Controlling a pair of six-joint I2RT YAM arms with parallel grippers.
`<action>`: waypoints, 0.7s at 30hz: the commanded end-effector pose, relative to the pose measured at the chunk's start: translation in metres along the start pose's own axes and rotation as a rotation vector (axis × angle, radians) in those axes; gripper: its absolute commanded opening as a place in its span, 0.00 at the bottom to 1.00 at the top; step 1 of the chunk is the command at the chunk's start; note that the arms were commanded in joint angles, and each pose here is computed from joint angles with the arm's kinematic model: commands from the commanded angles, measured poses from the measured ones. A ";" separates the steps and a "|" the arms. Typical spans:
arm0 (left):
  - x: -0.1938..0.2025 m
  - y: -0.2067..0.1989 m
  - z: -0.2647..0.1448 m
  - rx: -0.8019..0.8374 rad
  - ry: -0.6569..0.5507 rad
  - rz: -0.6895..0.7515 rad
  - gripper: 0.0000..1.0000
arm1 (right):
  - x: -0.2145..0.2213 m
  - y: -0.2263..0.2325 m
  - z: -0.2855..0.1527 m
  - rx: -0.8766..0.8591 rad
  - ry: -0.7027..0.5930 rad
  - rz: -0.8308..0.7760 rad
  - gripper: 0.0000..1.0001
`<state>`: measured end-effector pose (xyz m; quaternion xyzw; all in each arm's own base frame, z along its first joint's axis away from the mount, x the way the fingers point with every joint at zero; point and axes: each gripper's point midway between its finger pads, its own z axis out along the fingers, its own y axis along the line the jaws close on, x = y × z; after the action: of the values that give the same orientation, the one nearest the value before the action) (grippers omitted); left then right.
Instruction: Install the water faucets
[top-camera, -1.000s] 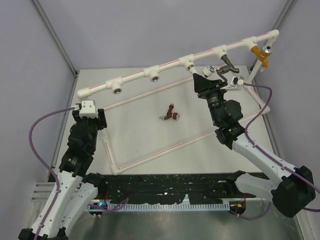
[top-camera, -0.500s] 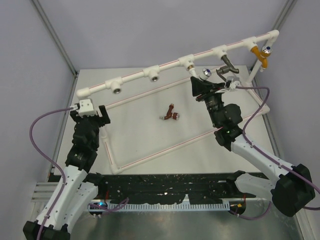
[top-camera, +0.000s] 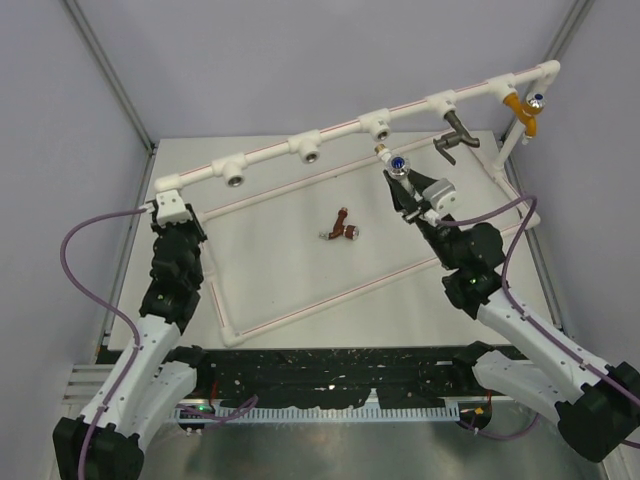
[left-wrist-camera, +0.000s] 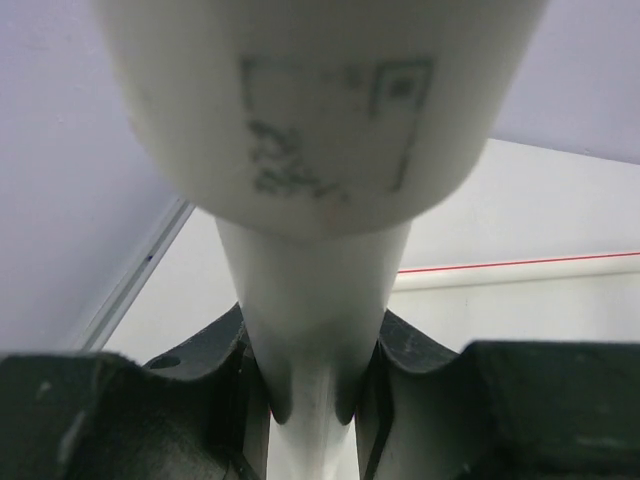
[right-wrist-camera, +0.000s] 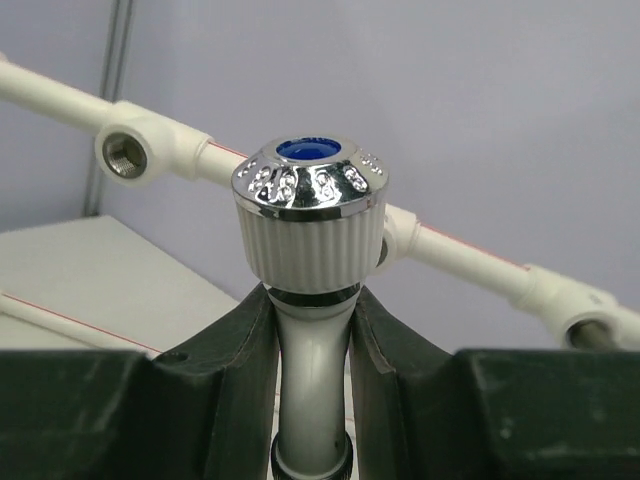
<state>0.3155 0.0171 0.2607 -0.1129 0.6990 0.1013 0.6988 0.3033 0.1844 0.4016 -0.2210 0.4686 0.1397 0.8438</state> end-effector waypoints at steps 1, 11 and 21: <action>-0.017 0.003 -0.006 0.003 -0.053 -0.032 0.00 | -0.022 -0.008 0.000 -0.086 -0.024 -0.485 0.05; 0.008 -0.002 -0.029 0.078 0.124 -0.033 0.00 | -0.024 -0.013 0.001 -0.169 -0.038 -1.149 0.05; 0.023 0.002 -0.037 0.082 0.157 0.005 0.00 | -0.022 -0.023 0.009 -0.200 0.034 -1.442 0.05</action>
<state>0.2848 0.0058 0.2515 -0.0838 0.7324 0.0618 0.6728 0.3120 0.1748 0.3859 -0.5659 0.2562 -0.3336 0.7091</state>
